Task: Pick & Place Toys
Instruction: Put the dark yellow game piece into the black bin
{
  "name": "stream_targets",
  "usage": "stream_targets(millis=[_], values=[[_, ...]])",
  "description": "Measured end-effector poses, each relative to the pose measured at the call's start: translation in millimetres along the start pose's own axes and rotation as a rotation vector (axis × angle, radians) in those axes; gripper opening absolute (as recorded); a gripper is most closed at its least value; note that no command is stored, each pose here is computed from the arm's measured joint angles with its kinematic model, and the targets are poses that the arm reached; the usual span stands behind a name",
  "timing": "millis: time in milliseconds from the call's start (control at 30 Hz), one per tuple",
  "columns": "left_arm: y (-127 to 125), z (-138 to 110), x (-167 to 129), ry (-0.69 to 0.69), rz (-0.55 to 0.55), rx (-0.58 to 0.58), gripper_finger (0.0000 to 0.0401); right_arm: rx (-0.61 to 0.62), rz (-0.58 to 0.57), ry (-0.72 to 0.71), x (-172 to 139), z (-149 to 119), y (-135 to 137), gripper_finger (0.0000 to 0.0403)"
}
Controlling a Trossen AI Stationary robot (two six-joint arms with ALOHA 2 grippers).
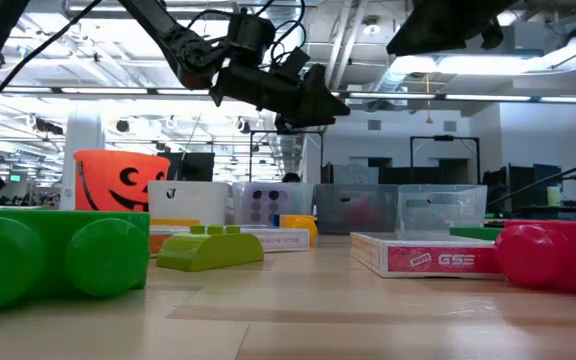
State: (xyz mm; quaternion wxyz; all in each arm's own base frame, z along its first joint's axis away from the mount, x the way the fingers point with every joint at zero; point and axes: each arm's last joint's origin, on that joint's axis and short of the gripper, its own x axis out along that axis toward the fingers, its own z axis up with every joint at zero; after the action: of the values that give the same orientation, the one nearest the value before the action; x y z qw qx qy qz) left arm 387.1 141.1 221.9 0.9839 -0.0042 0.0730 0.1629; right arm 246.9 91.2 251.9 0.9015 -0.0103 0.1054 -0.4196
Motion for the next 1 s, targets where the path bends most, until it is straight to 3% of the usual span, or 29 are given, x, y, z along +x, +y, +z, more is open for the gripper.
stream_targets(millis=[133, 333, 500, 600, 767, 867, 1000], values=[[-13, 1, -4, 0.050, -0.136, -0.050, 0.0275, 0.013, 0.002, 0.001, 0, 0, 0, 0.0066], [-59, 7, -26, 0.212, -0.535, -0.067, 0.0276, 0.006, 0.039, 0.026, 0, -1, 1, 0.0065], [-110, 15, -59, 0.323, -0.677, 0.072, 0.0274, -0.008, 0.039, 0.030, 0, -2, 0, 0.0065], [-137, 14, -81, 0.397, -0.649, 0.243, 0.0274, -0.017, 0.038, 0.034, 0, -2, 0, 0.0066], [-163, 5, -110, 0.542, -0.475, 0.519, 0.0275, -0.016, 0.038, 0.033, 0, -2, 0, 0.0066], [-165, 0, -125, 0.656, -0.389, 0.619, 0.0278, -0.016, 0.038, 0.033, 0, -2, 0, 0.0066], [-156, -11, -138, 0.845, -0.380, 0.672, 0.0278, -0.015, 0.039, 0.033, 0, -2, 0, 0.0066]])
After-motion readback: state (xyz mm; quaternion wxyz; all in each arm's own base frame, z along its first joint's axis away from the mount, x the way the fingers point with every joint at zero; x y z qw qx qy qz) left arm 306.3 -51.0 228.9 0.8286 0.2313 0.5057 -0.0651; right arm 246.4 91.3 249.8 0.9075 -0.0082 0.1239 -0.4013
